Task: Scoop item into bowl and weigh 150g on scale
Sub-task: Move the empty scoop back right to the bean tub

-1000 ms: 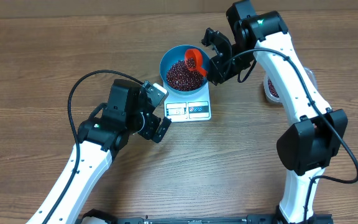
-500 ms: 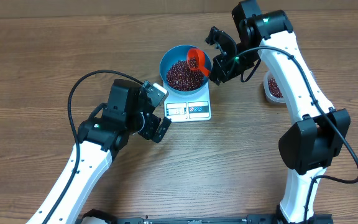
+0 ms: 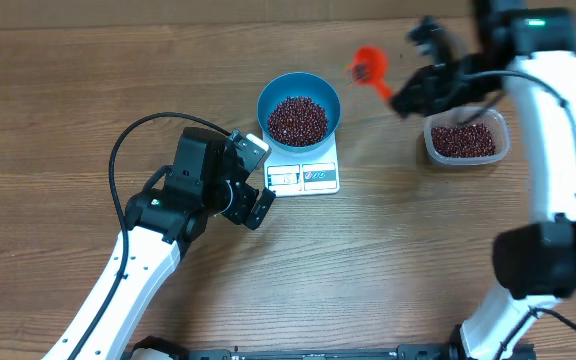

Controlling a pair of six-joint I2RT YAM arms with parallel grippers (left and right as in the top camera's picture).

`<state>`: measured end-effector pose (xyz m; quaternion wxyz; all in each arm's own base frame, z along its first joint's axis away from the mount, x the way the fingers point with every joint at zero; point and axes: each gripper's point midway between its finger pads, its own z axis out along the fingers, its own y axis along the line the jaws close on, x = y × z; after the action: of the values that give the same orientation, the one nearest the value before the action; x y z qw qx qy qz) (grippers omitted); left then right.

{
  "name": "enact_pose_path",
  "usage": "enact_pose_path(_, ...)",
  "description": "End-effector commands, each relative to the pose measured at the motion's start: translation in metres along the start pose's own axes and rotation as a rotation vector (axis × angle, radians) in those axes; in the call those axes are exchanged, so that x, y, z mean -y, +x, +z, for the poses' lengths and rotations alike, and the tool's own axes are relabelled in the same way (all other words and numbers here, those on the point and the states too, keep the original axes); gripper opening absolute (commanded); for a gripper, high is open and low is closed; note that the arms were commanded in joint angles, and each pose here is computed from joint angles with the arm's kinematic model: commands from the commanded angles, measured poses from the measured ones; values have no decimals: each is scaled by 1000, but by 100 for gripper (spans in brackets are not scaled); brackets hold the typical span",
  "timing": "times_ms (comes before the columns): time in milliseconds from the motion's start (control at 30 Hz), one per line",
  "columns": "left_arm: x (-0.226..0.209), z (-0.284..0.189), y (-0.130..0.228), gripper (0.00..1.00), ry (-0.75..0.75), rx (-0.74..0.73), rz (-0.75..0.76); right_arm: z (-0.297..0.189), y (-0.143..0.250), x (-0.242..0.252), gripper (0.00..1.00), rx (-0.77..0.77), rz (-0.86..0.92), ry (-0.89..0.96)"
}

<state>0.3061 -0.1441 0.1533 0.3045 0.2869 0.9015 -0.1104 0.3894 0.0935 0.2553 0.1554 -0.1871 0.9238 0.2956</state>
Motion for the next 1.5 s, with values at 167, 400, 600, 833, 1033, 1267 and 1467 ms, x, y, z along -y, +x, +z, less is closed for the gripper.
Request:
enact_pose_path(167, -2, 2, 2, 100, -6, -8, -15, -62, 18, 48, 4, 100, 146, 70)
enact_pose_path(400, -2, 2, 2, 100, -6, -8, -15, -69, 57, 97, 4, -6, 357, 256)
enact_pose_path(600, -2, 2, 2, 100, -6, -7, -15, -50, 85, 119, 4, -111, 489, 308)
enact_pose_path(833, -2, 2, 2, 100, -6, -7, -15, -45, 118, 154, 4, -201, 681, 515)
enact_pose_path(1033, -2, 2, 2, 99, -6, -8, -15, -36, 118, 150, 4, -265, 628, 621)
enact_pose_path(1267, -2, 2, 2, 100, -6, -8, -15, -42, 114, 147, 4, -326, 575, 949)
enact_pose_path(1467, -2, 2, 2, 99, -6, -7, -15, -37, 110, 137, 4, -349, 525, 986)
